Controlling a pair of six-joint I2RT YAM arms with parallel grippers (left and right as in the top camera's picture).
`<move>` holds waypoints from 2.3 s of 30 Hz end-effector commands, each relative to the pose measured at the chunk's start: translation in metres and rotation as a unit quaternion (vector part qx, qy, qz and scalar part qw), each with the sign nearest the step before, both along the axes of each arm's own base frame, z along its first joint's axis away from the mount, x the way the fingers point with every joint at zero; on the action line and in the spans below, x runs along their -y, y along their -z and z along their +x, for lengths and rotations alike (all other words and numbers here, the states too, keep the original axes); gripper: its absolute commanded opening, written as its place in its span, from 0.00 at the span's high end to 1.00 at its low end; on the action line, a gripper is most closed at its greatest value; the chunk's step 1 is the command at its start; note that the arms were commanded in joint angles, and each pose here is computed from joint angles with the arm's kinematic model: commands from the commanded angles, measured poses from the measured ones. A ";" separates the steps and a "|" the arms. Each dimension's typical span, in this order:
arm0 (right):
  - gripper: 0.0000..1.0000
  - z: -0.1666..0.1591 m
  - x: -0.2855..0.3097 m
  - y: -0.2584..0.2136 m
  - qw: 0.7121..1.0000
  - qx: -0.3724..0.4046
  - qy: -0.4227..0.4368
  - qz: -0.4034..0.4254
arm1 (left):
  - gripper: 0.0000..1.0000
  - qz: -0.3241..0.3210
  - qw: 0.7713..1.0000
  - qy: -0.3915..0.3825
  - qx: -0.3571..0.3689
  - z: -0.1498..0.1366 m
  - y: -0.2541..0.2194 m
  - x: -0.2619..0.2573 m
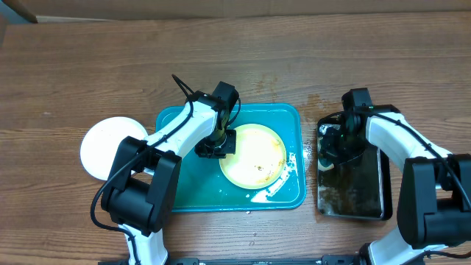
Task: Clean dirty plates on tray and stack at the side
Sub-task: 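Bring the wet sponge back to the yellow plate, then scrub the yellow plate again with the sponge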
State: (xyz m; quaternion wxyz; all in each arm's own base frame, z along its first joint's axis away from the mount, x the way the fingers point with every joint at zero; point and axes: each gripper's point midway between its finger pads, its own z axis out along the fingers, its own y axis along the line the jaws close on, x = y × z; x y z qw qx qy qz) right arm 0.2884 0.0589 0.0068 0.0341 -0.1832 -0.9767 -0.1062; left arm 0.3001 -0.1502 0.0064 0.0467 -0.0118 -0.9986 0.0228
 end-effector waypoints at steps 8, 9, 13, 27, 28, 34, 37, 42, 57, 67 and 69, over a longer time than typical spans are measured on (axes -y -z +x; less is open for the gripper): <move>0.96 0.030 0.002 -0.049 0.998 0.054 -0.022 -0.008 | 0.96 0.049 0.999 -0.013 -0.010 -0.005 0.013 -0.020; 0.96 0.029 0.002 -0.054 0.998 0.059 -0.022 -0.008 | 0.95 0.048 0.999 -0.014 -0.010 -0.005 0.013 -0.020; 0.96 0.021 0.007 -0.061 0.998 0.052 -0.011 -0.025 | 0.96 0.047 0.999 -0.014 -0.010 -0.005 0.013 -0.019; 0.96 0.004 0.008 -0.059 0.999 0.016 -0.016 -0.037 | 0.96 0.005 1.000 -0.017 -0.025 -0.009 0.013 -0.005; 0.96 0.003 0.007 -0.059 0.999 0.014 -0.019 -0.036 | 0.96 0.001 0.999 -0.018 -0.026 -0.010 0.013 -0.003; 0.96 0.006 -0.018 -0.075 0.998 0.040 -0.050 -0.003 | 0.96 -0.015 0.999 -0.019 -0.034 -0.012 0.012 0.002; 0.96 0.009 -0.059 -0.097 0.988 0.077 -0.119 0.069 | 0.96 -0.030 0.998 -0.021 -0.041 -0.014 0.011 0.008; 0.96 0.002 -0.122 -0.108 0.965 0.106 -0.199 0.131 | 0.96 -0.034 0.998 -0.023 -0.043 -0.015 0.011 0.009; 0.96 -0.028 -0.197 -0.044 0.967 0.081 -0.205 0.128 | 0.96 -0.035 0.998 -0.023 -0.041 -0.014 0.011 0.010; 0.96 -0.026 -0.181 0.003 0.978 0.058 -0.195 0.046 | 0.96 -0.034 0.998 -0.023 -0.039 -0.013 0.011 0.009; 0.96 -0.023 -0.167 0.007 0.983 0.057 -0.177 0.009 | 0.96 -0.029 0.999 -0.022 -0.037 -0.013 0.011 0.007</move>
